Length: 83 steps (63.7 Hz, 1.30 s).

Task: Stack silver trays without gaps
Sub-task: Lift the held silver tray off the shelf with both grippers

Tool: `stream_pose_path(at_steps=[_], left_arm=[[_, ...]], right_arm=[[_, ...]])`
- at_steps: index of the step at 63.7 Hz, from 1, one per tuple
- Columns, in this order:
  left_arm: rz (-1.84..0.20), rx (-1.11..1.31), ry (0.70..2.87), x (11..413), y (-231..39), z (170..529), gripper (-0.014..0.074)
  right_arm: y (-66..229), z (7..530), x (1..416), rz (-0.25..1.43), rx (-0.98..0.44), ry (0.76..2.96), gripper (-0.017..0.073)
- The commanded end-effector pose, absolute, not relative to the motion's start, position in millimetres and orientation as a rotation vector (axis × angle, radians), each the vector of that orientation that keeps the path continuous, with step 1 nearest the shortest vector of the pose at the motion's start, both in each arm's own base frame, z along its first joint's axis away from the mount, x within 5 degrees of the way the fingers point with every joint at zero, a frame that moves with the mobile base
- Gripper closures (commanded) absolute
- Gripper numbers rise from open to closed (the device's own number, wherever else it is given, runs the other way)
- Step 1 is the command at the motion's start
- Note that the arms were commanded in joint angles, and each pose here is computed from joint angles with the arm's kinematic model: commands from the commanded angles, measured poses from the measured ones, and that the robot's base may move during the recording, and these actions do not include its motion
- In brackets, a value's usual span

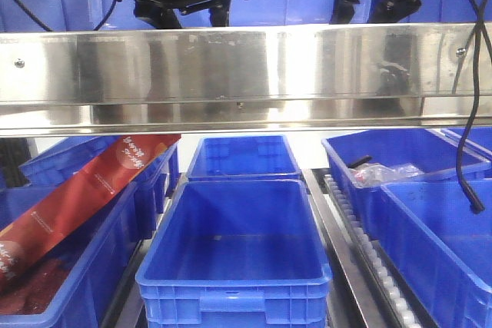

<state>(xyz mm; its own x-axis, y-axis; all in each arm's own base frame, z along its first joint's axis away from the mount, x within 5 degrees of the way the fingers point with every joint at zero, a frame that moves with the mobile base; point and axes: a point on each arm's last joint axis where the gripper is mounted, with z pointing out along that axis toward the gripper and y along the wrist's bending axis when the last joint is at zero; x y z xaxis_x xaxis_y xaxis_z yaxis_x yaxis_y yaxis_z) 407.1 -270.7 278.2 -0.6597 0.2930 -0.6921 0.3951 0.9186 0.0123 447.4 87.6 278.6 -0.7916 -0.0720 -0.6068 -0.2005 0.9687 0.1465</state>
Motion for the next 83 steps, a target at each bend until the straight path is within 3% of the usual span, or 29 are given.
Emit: stream_pose_path(at_steps=[1, 7, 11, 17, 36, 62, 83], left_arm=[[-0.188, 0.47, 2.317, 409, -270, 281, 0.0432], [-0.184, 0.472, 2.315, 409, -270, 281, 0.064], [-0.181, 0.474, 2.314, 409, -269, 281, 0.0594], [-0.171, 0.479, 2.31, 410, -269, 281, 0.0594], [-0.146, 0.489, 2.294, 410, -267, 285, 0.0603], [-0.122, 0.464, 2.238, 389, -249, 339, 0.0603], [-0.086, 0.447, 2.291, 374, -237, 356, 0.0603]], right_arm=[[84, 285, 451, 0.249, -0.191, 2.431, 0.034], [84, 285, 451, 0.249, -0.19, 2.426, 0.0438], [84, 285, 451, 0.249, -0.19, 2.425, 0.0511], [84, 285, 451, 0.249, -0.189, 2.423, 0.0647], [84, 288, 453, 0.247, -0.183, 2.391, 0.0634], [82, 323, 434, 0.255, -0.197, 2.359, 0.0634], [80, 349, 407, 0.266, -0.229, 2.416, 0.0634]])
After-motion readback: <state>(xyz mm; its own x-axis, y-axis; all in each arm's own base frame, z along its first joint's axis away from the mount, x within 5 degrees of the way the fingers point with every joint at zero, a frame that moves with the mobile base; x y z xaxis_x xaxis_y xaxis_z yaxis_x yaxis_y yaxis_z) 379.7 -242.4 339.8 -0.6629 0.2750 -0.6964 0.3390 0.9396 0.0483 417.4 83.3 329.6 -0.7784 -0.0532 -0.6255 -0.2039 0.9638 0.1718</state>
